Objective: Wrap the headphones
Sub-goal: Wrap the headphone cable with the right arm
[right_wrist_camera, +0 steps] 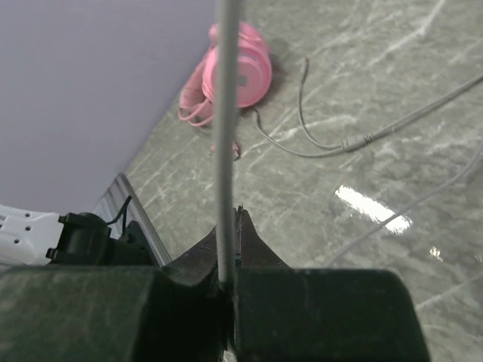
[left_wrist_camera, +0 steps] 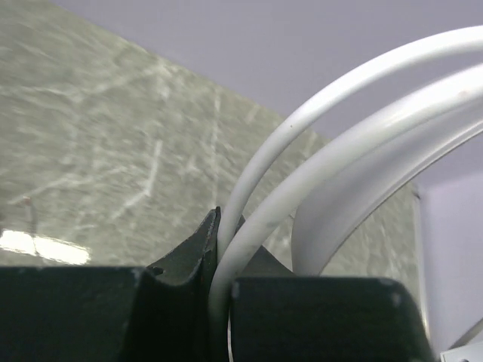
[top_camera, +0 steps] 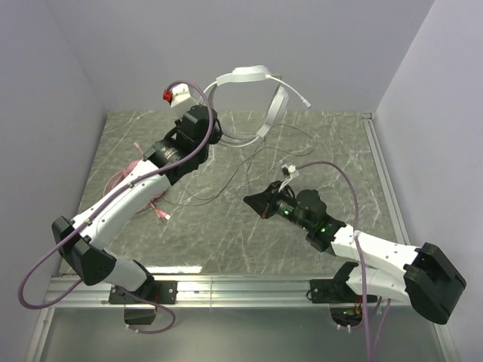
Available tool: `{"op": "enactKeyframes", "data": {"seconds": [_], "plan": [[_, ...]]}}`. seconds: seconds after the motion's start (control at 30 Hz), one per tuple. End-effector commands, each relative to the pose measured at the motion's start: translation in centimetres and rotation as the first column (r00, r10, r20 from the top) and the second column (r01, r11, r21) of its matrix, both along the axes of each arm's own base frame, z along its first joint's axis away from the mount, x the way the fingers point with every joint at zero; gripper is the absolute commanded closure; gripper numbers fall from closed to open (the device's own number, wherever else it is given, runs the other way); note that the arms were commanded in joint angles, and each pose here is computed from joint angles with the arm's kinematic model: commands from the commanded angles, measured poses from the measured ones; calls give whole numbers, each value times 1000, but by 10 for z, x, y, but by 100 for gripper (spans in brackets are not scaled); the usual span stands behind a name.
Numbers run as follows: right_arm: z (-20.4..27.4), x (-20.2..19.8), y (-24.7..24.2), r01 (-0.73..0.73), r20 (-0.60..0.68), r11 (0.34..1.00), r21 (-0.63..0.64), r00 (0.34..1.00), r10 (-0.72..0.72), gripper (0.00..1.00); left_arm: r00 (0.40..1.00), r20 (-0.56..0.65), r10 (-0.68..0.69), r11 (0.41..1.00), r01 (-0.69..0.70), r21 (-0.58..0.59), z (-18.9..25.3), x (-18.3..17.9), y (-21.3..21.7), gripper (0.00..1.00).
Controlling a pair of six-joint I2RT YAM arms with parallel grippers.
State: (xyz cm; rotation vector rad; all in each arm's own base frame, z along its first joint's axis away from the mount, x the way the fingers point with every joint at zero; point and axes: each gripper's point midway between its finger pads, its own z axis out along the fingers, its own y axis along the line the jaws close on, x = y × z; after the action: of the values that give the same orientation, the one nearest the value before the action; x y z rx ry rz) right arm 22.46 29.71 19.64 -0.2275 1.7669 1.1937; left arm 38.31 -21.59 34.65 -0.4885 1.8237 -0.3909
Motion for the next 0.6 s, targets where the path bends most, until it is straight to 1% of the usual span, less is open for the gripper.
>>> {"op": "enactKeyframes", "data": {"seconds": [0.0, 0.03, 0.07, 0.13, 0.17, 0.23, 0.27, 0.3, 0.33, 0.37, 0.43, 0.47, 0.53, 0.57], "plan": [[9, 1, -1, 35, -53, 998, -50, 998, -38, 100, 950, 179, 255, 966, -244, -80, 52, -7, 36, 100], [8, -3, 1, 25, -63, 996, -86, 998, -30, 100, 946, 195, 260, 966, -253, -61, 53, -6, 36, 100], [13, -3, -2, 39, -52, 995, -95, 998, -44, 100, 934, 206, 293, 955, -298, -9, 50, -8, 43, 100], [16, -7, -3, 34, -44, 990, -133, 998, -40, 100, 929, 218, 299, 948, -316, 47, 46, -9, 42, 100], [20, -8, -5, 32, -53, 987, -161, 998, -41, 100, 931, 213, 296, 939, -325, 115, 39, -8, 43, 100], [24, -12, -7, 18, -58, 977, -210, 998, -31, 100, 931, 208, 301, 927, -337, 165, 36, -7, 45, 100], [26, -13, -8, 14, -57, 974, -226, 998, -27, 100, 937, 192, 291, 917, -330, 224, 28, -5, 43, 100], [30, -14, -8, 9, -41, 972, -237, 999, -19, 100, 946, 183, 269, 919, -309, 247, 26, -4, 40, 100], [29, -16, -11, 5, -52, 964, -265, 998, -19, 100, 952, 174, 251, 915, -292, 280, 22, -3, 37, 100], [33, -17, -14, 9, -43, 964, -267, 999, -22, 100, 960, 159, 231, 901, -273, 336, 15, -1, 35, 100], [41, -16, -19, 30, -20, 959, -283, 999, -37, 100, 965, 149, 214, 884, -256, 390, 8, 0, 32, 100], [40, -18, -25, 34, -21, 953, -303, 999, -42, 100, 971, 138, 194, 855, -236, 462, 1, 2, 31, 100], [50, -19, -28, 34, 5, 948, -317, 999, -34, 100, 976, 132, 174, 816, -218, 535, -9, 2, 26, 100], [46, -21, -30, 26, -5, 939, -343, 1000, -29, 100, 981, 115, 154, 767, -192, 613, -17, 3, 22, 100]]}}
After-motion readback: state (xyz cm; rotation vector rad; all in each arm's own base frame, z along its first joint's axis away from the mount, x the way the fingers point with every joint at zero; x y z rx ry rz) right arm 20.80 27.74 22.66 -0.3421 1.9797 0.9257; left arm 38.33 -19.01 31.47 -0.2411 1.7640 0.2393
